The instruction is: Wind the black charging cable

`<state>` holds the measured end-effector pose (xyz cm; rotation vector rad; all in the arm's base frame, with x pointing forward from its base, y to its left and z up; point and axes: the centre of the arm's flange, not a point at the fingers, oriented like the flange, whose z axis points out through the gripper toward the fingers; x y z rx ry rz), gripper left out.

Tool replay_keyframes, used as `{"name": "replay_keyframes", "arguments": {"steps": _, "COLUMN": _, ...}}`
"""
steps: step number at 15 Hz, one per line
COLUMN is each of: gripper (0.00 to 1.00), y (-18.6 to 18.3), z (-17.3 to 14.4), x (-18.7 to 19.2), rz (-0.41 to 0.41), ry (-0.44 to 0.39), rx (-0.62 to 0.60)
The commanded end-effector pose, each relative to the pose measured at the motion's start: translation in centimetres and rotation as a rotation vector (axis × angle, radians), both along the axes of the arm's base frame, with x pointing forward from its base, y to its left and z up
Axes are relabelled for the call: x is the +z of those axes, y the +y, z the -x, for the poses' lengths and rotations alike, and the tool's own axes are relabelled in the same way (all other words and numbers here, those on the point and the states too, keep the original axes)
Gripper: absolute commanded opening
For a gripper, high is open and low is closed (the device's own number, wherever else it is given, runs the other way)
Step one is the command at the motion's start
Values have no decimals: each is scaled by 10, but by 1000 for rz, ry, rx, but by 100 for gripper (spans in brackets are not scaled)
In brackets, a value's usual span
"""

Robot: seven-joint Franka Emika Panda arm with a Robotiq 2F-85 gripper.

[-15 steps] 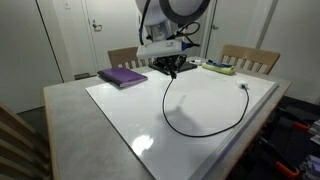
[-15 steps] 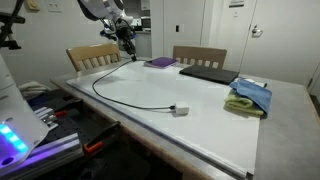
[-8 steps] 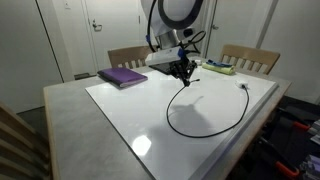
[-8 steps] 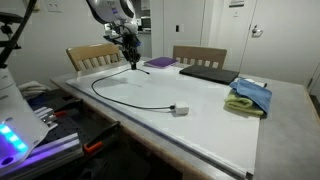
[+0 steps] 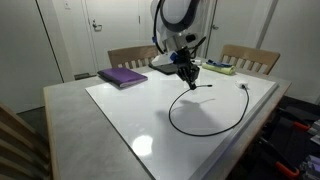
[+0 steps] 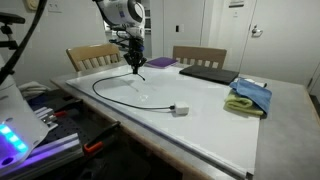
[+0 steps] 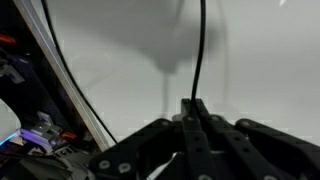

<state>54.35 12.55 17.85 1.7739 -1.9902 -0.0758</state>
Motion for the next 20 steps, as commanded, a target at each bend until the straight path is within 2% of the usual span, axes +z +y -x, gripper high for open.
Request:
{"name": "replay_keyframes", "arguments": {"steps": 1, "gripper": 1, "y": -24, "z": -2, "x": 0, "rz": 14, "ry": -16, "rx": -158}}
{"name": "replay_keyframes", "arguments": {"steps": 9, "gripper": 1, "y": -74, "z": 2, "x": -1, "rz": 50, "ry": -55, "rx": -439}}
{"name": "replay_keyframes", "arguments": {"steps": 15, "gripper": 1, "y": -94, "z": 18, "x": -12, "rz": 40, "ry": -65, "rx": -534}}
{"name": "replay_keyframes", "arguments": {"steps": 16, "gripper": 6, "y": -95, "z": 20, "x": -11, "rz": 36, "ry": -72, "rx": -524}}
{"name": "replay_keyframes", "arguments": {"steps": 17, "gripper": 31, "y": -96, "z": 22, "x": -7, "rz": 31, "ry": -79, "rx": -507}}
{"name": "replay_keyframes", "arguments": {"steps": 18, "gripper": 31, "y": -96, "z": 21, "x": -6, "rz": 31, "ry": -80, "rx": -499}}
{"name": "replay_keyframes", "arguments": {"steps": 20, "gripper": 42, "y": -95, "z": 21, "x": 3, "rz": 26, "ry": -81, "rx": -469}}
